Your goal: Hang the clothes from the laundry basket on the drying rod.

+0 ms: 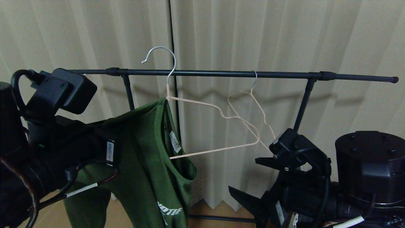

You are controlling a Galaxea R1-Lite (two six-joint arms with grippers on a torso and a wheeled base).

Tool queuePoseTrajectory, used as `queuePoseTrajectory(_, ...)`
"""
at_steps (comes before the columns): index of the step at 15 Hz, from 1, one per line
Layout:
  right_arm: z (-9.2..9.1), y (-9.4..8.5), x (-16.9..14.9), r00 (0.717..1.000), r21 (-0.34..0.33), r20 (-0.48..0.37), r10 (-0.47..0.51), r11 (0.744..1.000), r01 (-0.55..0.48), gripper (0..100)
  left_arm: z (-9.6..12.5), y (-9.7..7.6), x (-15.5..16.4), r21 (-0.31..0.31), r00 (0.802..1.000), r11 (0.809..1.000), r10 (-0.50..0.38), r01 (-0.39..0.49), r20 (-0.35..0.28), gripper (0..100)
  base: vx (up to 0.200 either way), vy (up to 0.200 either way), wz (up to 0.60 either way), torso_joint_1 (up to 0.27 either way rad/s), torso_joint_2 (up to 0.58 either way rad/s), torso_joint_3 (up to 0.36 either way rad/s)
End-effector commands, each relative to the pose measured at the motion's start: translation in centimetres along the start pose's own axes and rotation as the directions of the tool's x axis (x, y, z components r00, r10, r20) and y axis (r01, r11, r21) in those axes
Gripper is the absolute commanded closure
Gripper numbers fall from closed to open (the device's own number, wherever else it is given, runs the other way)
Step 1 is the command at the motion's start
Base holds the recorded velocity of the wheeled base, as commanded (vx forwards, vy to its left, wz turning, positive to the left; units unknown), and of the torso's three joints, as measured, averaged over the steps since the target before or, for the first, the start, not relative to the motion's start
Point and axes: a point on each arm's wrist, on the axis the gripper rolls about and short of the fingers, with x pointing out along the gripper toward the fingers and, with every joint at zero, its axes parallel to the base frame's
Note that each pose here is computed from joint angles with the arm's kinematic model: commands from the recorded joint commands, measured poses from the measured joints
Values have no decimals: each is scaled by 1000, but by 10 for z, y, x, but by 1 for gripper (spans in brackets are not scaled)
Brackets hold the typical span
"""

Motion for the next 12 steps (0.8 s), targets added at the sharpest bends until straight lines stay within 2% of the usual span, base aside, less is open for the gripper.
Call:
queuePoseTrajectory(1,-2,5,11,1000,17,-20,7,1000,-7,0,6,-3,-3,-16,1000,1000,-21,21,22,100,0,0,0,0,0,0)
queuePoseTrajectory(3,0,7,18,1000,38,17,8,999,-9,0,9,-6,-5,-32,999,999,-38,40,36,100,0,0,0,0,0,0)
queuePoseTrajectory(5,2,9,29,998,52,65,11,999,-14,0,16,-8,-8,-58,994,997,-51,57,94,100,0,0,0,0,0,0)
queuePoseTrajectory(7,3,10,36,996,55,92,11,998,-16,0,19,-8,-9,-74,991,995,-51,60,124,100,0,0,0,0,0,0)
queuePoseTrajectory(12,2,12,52,992,63,127,-18,998,10,0,25,-12,-23,-85,979,990,-100,116,176,100,0,0,0,0,0,0)
